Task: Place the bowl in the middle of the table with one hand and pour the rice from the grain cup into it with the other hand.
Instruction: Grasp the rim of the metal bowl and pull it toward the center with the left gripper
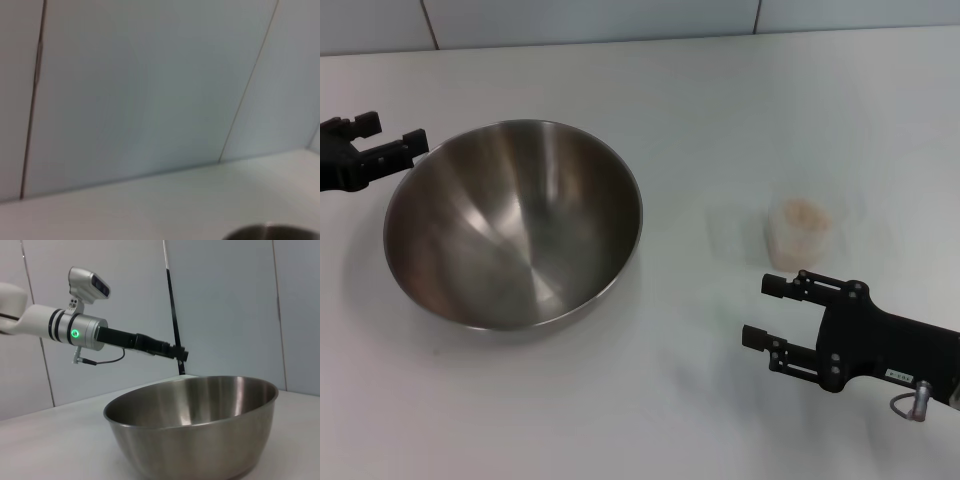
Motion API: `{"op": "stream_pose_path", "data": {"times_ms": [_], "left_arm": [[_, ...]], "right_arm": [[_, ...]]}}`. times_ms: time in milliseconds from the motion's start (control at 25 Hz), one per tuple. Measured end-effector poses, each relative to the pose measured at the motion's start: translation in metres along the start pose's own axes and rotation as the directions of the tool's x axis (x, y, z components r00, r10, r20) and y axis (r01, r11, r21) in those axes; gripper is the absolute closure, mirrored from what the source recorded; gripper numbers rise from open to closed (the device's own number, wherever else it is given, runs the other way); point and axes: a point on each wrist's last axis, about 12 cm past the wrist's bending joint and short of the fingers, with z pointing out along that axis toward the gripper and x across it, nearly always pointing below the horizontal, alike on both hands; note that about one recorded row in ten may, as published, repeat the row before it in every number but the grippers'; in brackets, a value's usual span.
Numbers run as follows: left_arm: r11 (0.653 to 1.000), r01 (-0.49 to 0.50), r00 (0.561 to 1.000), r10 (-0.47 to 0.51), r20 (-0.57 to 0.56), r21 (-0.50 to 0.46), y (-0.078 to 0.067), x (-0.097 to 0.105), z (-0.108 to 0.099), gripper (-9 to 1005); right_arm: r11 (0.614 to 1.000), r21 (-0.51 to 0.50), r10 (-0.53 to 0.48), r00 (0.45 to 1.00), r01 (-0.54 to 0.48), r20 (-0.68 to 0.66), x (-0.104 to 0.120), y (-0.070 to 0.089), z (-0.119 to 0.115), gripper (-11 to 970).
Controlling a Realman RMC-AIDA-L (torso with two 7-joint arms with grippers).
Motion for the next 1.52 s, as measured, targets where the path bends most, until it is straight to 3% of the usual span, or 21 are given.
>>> {"op": "stream_pose_path", "data": {"times_ms": [200, 240, 320, 400, 520, 840, 1000, 1520], "left_arm": [[1.0, 0.005, 0.998, -0.006, -0.065, -0.014, 0.001, -0.006, 0.0, 290], [1.0, 0.008, 0.99, -0.011, -0.143, -0.022, 0.0, -0.012, 0.003, 291], [1.0, 0.01, 0.983, -0.015, -0.181, -0.028, 0.0, -0.015, 0.005, 293], [1.0, 0.01, 0.983, -0.015, -0.181, -0.028, 0.0, -0.015, 0.005, 296], [0.999, 0.018, 0.938, -0.033, -0.344, -0.047, -0.007, -0.031, 0.016, 300], [0.998, -0.006, 0.867, -0.028, -0.497, -0.066, -0.011, -0.041, 0.03, 310], [0.998, -0.019, 0.849, -0.016, -0.528, -0.062, -0.013, -0.045, 0.034, 315], [0.998, -0.029, 0.848, -0.005, -0.53, -0.055, -0.014, -0.048, 0.037, 331]], "right_arm": [[1.0, 0.0, -0.002, 1.0, 0.002, 0.001, 0.0, -0.001, 0.0, 303], [1.0, 0.001, -0.002, 1.0, 0.002, 0.001, 0.0, -0.001, 0.0, 303], [1.0, 0.002, -0.002, 1.0, 0.002, 0.0, 0.0, -0.001, 0.0, 303], [1.0, 0.002, -0.002, 1.0, 0.002, 0.0, 0.0, -0.001, 0.0, 303], [1.0, 0.002, -0.002, 1.0, 0.002, -0.001, 0.0, -0.001, 0.0, 303], [1.0, 0.002, -0.002, 1.0, 0.002, -0.001, 0.0, -0.001, 0.0, 303], [1.0, 0.002, -0.003, 1.0, 0.003, 0.0, 0.0, -0.001, 0.0, 303], [1.0, 0.0, -0.008, 1.0, 0.008, 0.001, 0.0, 0.0, 0.001, 302]]}}
